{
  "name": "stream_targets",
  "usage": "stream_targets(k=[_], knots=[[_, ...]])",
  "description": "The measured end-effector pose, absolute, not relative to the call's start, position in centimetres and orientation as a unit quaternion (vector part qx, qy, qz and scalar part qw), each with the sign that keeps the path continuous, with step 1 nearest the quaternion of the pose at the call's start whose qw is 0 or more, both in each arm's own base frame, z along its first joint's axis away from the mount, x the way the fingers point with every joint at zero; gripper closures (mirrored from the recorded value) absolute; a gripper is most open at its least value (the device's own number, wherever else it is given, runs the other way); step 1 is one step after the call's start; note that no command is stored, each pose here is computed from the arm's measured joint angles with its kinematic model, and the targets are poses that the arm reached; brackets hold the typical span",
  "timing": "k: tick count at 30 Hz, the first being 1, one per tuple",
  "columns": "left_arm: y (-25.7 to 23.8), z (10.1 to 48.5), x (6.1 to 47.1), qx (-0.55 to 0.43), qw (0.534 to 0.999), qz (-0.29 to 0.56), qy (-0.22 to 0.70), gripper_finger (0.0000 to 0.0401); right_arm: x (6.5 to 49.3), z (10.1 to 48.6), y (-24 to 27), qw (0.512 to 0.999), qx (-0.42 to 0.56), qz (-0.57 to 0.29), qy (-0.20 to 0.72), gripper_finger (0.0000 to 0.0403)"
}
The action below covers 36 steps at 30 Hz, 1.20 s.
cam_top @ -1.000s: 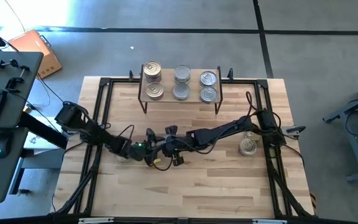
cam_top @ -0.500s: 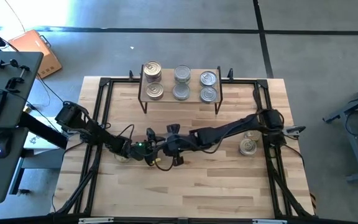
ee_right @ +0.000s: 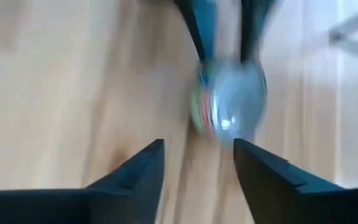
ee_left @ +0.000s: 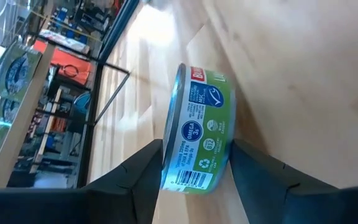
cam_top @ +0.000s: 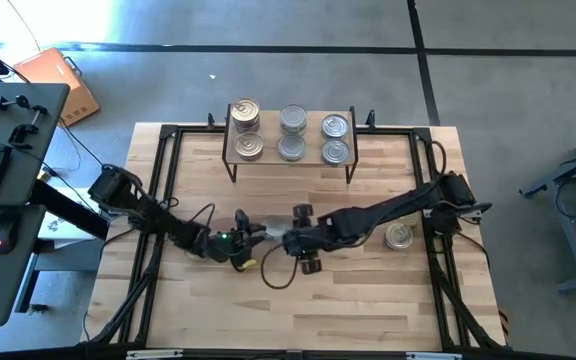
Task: Stack canned seafood by type on shelf
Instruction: Stack the green and white tuna can on top of the green and white tuna can on the shelf
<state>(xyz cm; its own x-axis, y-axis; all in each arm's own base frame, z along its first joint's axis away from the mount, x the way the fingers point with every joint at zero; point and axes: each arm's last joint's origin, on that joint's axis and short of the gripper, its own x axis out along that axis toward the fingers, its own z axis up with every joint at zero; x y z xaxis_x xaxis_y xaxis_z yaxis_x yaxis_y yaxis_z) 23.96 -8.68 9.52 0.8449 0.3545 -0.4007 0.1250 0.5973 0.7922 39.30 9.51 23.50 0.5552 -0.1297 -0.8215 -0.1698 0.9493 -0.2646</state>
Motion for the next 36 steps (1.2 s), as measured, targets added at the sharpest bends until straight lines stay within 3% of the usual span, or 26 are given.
stream_targets(k=[7, 16, 21, 26, 31, 36], knots=[[-9.9, 9.6, 23.5, 0.446, 0.856, 0.047, 0.256, 0.0258, 36.6, 21.5, 9.2, 0.801, -0.139, -0.079, 0.577, 0.0171], [-11.3, 9.8, 23.3, 0.452, 0.858, 0.028, 0.242, 0.0276, 35.6, 20.3, 10.3, 0.793, -0.131, -0.097, 0.587, 0.0181], [-12.3, 10.3, 23.3, 0.45, 0.863, 0.037, 0.227, 0.0276, 34.6, 19.6, 11.7, 0.789, -0.205, -0.145, 0.561, 0.0191], [-12.9, 11.4, 22.8, 0.416, 0.885, 0.046, 0.204, 0.0277, 33.2, 16.4, 13.0, 0.811, -0.225, -0.151, 0.519, 0.02], [-12.4, 12.7, 21.8, 0.376, 0.907, 0.055, 0.182, 0.0277, 32.5, 13.2, 13.1, 0.857, -0.168, -0.142, 0.466, 0.0201], [-11.5, 14.1, 20.6, 0.335, 0.929, 0.061, 0.148, 0.028, 32.8, 12.4, 13.0, 0.89, -0.127, -0.131, 0.417, 0.0178]])
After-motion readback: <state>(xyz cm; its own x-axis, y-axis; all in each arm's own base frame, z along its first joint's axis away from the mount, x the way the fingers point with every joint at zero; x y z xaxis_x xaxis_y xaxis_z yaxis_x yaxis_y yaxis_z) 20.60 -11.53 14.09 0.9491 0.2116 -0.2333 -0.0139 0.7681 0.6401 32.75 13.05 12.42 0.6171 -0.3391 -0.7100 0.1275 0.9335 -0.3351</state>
